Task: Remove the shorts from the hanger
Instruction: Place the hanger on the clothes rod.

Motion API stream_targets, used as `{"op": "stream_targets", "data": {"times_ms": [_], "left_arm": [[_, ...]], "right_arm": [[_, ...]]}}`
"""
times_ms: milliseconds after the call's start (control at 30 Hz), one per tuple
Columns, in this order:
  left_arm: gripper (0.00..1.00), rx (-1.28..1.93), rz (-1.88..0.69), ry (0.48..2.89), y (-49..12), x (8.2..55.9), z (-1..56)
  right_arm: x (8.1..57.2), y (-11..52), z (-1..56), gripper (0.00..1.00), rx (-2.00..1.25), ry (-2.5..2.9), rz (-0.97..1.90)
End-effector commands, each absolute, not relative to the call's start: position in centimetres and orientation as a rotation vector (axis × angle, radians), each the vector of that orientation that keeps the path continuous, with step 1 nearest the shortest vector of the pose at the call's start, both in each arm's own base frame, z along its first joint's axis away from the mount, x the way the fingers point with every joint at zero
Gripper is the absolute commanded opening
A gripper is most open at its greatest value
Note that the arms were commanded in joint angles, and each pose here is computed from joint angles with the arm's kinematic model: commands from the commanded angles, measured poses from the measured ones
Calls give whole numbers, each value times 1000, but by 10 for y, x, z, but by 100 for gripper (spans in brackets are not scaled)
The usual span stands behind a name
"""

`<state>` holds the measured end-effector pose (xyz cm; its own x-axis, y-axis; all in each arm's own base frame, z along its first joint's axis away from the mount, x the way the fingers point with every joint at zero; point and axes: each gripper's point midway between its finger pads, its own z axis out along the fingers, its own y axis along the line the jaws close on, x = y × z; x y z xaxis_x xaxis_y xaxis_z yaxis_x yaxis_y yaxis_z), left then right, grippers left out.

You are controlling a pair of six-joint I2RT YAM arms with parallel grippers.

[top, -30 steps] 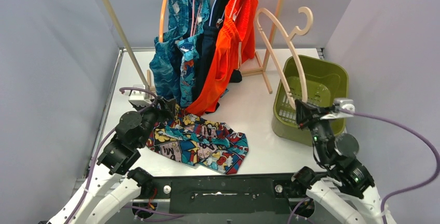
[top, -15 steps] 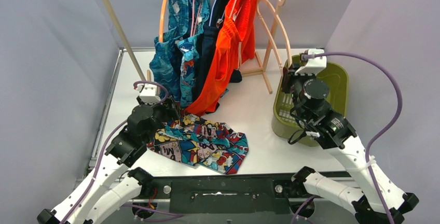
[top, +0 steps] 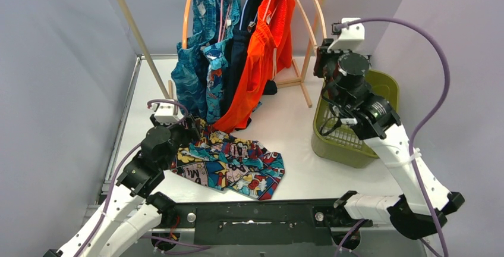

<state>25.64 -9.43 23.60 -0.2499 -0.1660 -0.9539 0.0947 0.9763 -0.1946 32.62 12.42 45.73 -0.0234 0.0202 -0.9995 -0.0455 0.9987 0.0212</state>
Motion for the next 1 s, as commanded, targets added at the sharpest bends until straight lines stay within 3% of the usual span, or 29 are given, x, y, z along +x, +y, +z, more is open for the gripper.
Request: {"op": "stream_targets", "data": {"times_ms": [0,167,233,367,433,467,700,867,967], "left_arm": [[70,-54,-202,1804,-87,259,233],[70,-41,-215,1834,-89,263,228],[70,-37,-224,1843,-90,263,227],[70,-38,-229,1840,-90,263,227],[70,-34,-234,1838,-91,262,227],[70,-34,-237,1838,-91,263,227],[70,-45,-238,1835,-89,264,228],[70,-80,-227,1819,-81,264,231],[70,-109,-219,1809,-76,265,232]], "right_arm": [[340,125,473,0,1,1599,-1],[360,133,451,0,-37,1717,-106],[362,131,433,7,-36,1756,-128],[357,121,416,30,1,1753,-104],[352,115,416,58,27,1741,-77],[348,112,417,65,31,1733,-66],[302,105,411,76,40,1681,134],[265,129,335,81,-35,1668,406],[238,173,299,85,-316,1542,633]]}}
